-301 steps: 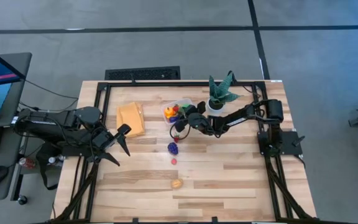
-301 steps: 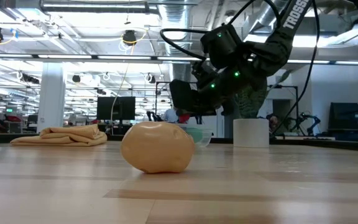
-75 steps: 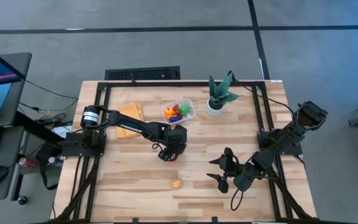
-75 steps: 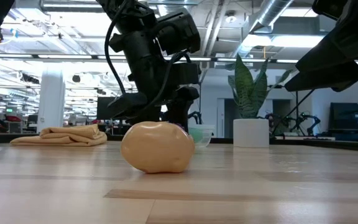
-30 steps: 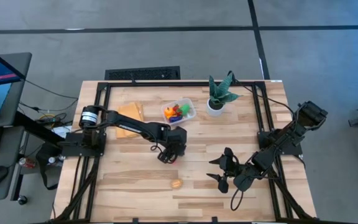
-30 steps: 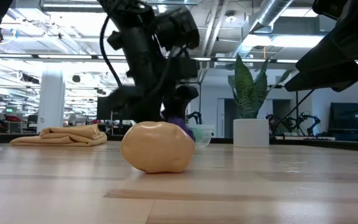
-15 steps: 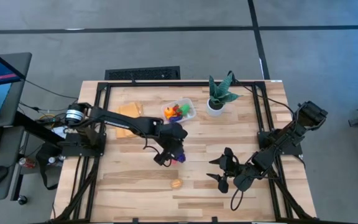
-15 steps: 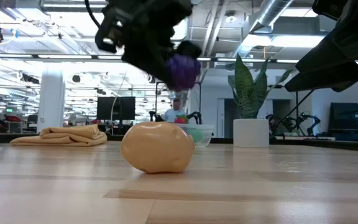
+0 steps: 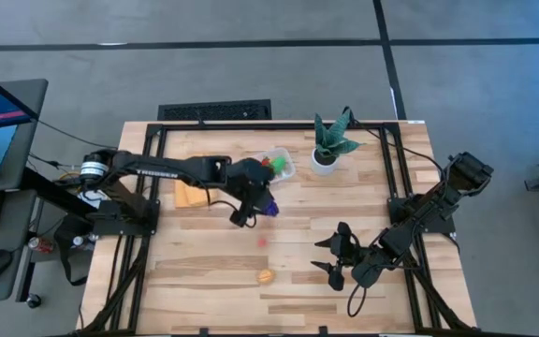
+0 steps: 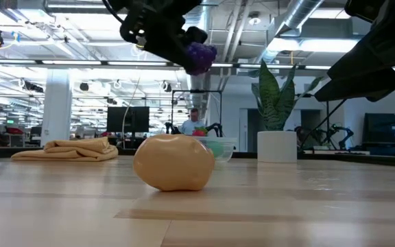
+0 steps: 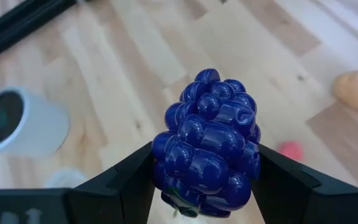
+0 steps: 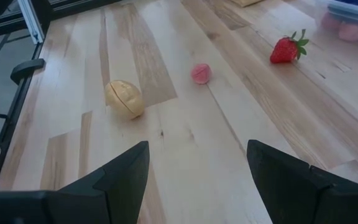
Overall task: Pick and placing Produce into tupperware
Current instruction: Put the grapes into the transparent bin
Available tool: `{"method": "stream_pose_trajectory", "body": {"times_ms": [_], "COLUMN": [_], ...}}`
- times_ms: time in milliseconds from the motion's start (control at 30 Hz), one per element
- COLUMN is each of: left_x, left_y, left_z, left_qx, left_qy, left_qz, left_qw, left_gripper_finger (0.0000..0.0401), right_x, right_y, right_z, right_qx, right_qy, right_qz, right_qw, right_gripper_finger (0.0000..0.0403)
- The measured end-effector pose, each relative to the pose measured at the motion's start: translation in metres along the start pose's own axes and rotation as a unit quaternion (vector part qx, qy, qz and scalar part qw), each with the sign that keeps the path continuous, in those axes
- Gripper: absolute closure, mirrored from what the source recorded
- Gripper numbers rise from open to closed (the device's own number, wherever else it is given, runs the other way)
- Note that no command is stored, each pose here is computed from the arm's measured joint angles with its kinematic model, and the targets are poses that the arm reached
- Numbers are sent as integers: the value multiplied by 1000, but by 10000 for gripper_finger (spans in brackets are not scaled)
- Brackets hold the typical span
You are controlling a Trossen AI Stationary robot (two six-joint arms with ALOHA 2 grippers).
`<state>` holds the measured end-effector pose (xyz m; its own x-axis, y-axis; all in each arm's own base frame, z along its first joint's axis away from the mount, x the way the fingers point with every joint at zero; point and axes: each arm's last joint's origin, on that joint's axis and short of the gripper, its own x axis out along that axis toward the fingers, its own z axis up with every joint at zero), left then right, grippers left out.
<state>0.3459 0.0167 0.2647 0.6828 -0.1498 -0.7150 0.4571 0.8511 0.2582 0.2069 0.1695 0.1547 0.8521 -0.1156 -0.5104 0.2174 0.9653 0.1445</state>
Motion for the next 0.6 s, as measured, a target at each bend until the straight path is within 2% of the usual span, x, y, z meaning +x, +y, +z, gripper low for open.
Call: {"method": "stream_pose_trajectory", "body": {"times_ms": [600], "left_x": [-24], "left_y": [67], "left_z": [-56], "left_qx": [-100], "left_qy": [48], "left_qz": [89], "left_qw": [990], "left_gripper_finger": [182], "right_x": [-4], "right_y": [3], "right_z": [-3], "right_qx": [-6], "right_qy": [1], "right_qz": [8], "right_qw": [1000], "right_gripper_finger": [138]}}
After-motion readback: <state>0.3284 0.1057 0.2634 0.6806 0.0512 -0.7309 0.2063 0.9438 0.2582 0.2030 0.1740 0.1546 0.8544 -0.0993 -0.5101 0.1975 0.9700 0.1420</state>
